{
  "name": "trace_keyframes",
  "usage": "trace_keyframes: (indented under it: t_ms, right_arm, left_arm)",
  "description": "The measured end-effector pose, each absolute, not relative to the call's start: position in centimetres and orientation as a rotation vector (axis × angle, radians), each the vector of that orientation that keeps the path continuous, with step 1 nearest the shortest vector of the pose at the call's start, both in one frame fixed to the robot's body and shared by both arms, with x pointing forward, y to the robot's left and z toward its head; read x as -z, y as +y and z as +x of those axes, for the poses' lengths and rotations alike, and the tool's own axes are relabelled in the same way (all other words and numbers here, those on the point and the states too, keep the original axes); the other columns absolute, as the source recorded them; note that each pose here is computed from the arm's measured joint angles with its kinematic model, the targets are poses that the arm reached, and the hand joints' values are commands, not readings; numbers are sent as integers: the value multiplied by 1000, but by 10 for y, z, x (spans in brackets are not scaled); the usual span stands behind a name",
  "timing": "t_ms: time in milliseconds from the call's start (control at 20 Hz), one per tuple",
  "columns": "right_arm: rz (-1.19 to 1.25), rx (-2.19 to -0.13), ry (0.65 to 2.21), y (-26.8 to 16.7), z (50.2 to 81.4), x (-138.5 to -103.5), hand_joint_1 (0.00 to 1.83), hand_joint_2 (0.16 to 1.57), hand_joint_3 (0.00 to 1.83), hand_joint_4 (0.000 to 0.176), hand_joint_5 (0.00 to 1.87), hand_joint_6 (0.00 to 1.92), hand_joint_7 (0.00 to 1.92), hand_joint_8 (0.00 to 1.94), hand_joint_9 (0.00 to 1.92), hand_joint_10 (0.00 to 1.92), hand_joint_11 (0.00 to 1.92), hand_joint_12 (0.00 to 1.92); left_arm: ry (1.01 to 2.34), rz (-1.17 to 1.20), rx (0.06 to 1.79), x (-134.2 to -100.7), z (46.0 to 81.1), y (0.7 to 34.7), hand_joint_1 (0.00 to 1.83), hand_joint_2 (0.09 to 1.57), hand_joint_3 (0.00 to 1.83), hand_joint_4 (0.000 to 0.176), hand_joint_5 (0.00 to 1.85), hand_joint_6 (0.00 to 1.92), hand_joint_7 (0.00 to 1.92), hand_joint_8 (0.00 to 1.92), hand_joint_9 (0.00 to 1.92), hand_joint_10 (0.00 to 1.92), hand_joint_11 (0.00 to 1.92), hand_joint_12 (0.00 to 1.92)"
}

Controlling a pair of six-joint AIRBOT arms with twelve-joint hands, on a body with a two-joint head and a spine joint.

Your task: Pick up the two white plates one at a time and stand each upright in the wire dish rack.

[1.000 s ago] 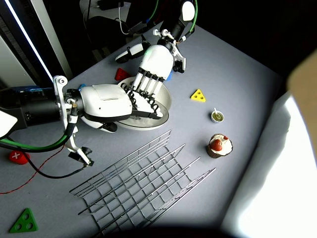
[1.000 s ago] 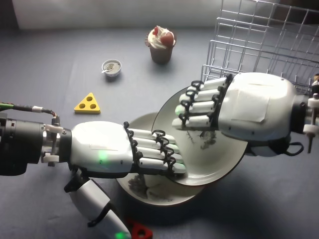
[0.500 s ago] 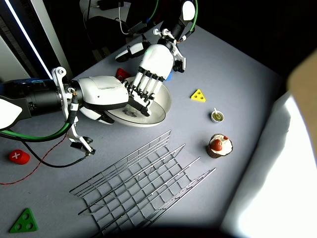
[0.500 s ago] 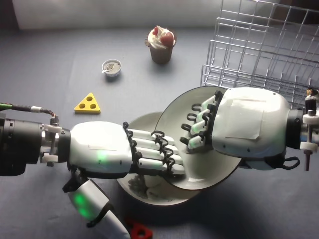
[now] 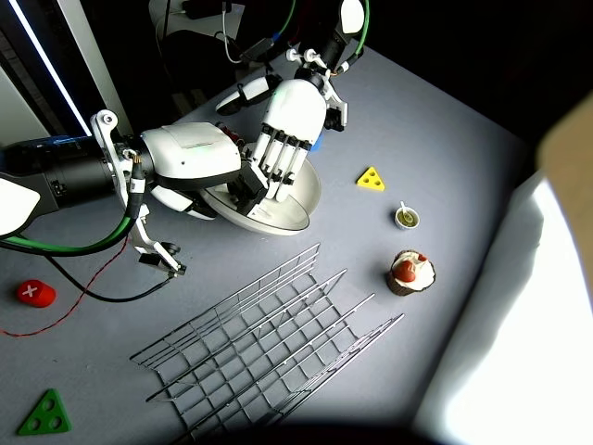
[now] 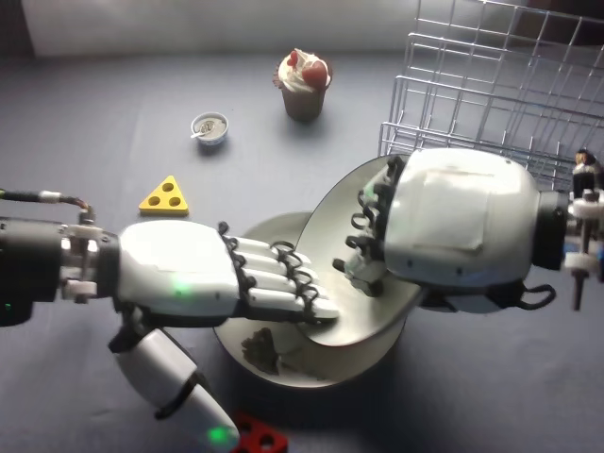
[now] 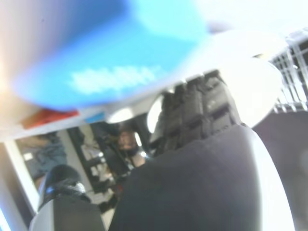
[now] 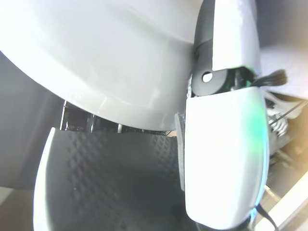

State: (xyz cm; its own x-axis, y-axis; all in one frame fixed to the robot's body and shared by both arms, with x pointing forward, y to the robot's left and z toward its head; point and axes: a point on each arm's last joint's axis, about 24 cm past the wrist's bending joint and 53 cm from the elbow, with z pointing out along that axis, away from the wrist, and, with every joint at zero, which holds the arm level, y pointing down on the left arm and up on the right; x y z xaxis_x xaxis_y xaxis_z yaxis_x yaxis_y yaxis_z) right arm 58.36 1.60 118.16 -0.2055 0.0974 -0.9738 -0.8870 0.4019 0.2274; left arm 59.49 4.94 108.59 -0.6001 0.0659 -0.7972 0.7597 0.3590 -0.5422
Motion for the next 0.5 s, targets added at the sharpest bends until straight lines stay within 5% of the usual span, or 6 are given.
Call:
trace_keyframes:
  t_ms: [350,500]
  right_arm:
    - [-641,-1196,1481,38,575,-1227,1506,1001,0,0,1137,662,1374,15,1332,345,987,1327]
    - [-577,-1254,1492,41,575,-1241,1504,1009,0,0,1113,730,1357,10,1270,450,999,1306]
  left_arm:
    - [1842,631,1218,-1137,626,82,58,872,1,0,102,7,103,4,91,3,75,9]
    - [1821,662,1200,-1147,625,90,36,876,2,0,95,2,101,2,82,0,80,10]
